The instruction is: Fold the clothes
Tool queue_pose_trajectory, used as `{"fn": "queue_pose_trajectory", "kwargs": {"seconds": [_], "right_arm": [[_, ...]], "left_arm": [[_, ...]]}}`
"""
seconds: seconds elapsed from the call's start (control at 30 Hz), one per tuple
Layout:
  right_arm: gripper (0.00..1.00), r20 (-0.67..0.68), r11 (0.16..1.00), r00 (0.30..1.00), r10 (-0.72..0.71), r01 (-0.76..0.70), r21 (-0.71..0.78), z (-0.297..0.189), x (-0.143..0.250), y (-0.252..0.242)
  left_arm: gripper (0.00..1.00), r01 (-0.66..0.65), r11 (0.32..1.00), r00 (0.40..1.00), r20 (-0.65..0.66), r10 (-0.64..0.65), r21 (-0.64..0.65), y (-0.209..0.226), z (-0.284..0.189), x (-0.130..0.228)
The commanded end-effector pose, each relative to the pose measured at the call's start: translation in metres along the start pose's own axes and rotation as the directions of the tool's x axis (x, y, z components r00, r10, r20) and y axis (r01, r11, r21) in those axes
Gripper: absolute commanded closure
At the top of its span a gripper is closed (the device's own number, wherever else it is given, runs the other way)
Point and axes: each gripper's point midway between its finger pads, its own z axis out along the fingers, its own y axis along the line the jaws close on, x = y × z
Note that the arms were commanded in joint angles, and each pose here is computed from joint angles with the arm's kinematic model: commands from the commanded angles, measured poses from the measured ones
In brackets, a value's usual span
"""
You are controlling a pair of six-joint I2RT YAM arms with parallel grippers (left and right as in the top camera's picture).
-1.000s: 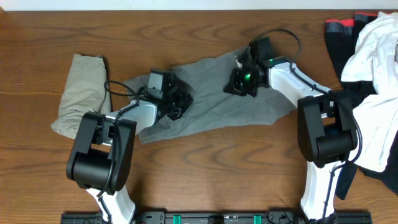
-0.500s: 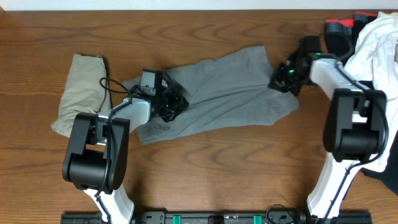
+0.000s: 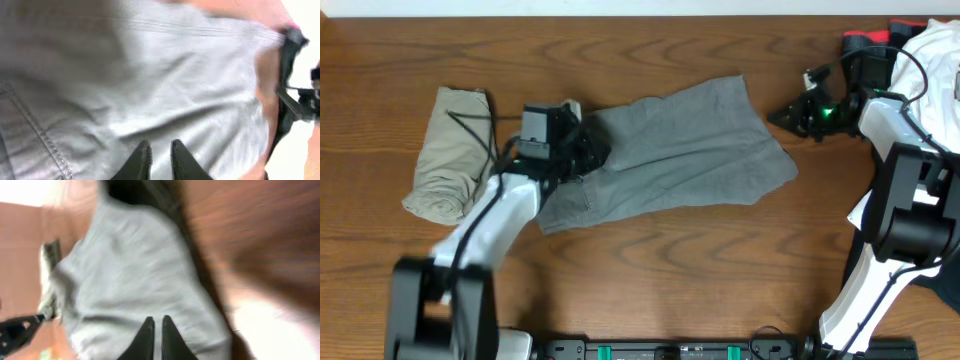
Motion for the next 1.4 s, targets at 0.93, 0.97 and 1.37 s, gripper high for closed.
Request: {"fn": "queue_pose_trajectory", "kwargs": {"seconds": [0.93, 0.97, 1.37], "right_arm": [[0.14, -0.441, 0.302, 0.460, -0.771, 0.873, 0.382, 0.146, 0.055, 0.052], [0.11, -0.466, 0.251, 0.414, -0.782, 0.894, 0.372, 0.144, 0.053, 0.050], [0.01, -0.548, 0.169, 0.458, -0.700, 0.851, 0.497, 0.079, -0.002, -0.017]], "left_arm": [[0.27, -0.534, 0.811, 0.809, -0.423, 0.408, -0.238, 0.089, 0.008, 0.076], [0.26, -0.534, 0.808, 0.806, -0.438, 0.398, -0.248, 0.094, 0.009, 0.078], [0.31, -0.517, 0.794, 0.784, -0.549, 0.291, -0.318, 0.124, 0.006, 0.102]]}}
